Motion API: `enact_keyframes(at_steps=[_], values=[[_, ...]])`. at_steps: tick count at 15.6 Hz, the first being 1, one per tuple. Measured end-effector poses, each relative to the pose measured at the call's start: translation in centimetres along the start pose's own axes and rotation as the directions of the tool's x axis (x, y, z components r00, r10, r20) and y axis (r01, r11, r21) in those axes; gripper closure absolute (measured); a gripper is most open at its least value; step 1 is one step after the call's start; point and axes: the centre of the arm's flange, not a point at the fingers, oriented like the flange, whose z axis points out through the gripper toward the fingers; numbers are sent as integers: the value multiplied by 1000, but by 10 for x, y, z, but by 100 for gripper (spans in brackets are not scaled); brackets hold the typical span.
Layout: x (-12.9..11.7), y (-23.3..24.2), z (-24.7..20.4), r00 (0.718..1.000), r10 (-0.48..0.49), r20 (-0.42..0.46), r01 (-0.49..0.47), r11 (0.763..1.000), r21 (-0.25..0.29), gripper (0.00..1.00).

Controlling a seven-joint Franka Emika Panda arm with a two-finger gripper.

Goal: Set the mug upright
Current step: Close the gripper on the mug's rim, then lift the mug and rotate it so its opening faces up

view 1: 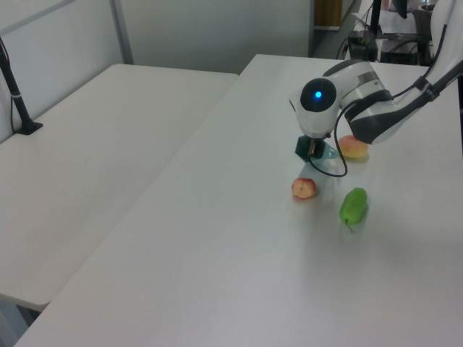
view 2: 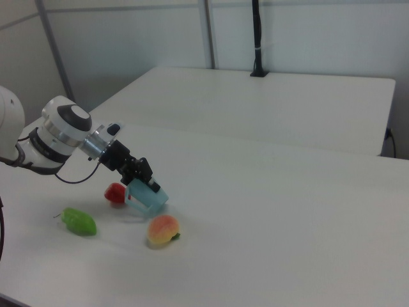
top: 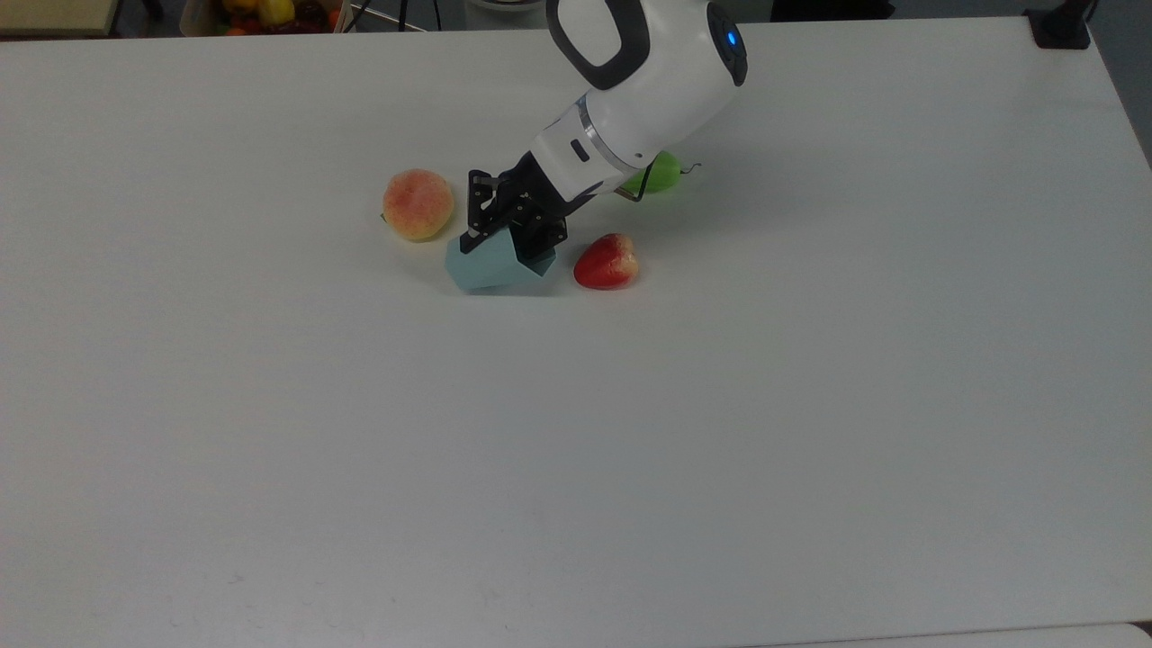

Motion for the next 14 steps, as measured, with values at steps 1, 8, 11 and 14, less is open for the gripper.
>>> enact_keyframes(at_steps=[1,8,11,14], values=[[3,3,-2,1000,25,15,-25,999,27,92],[43,79,-53,978,161,130,-197,919,343,92],[51,134,-69,965,185,187,-254,843,475,92],[52,180,-55,963,159,218,-262,748,610,92]])
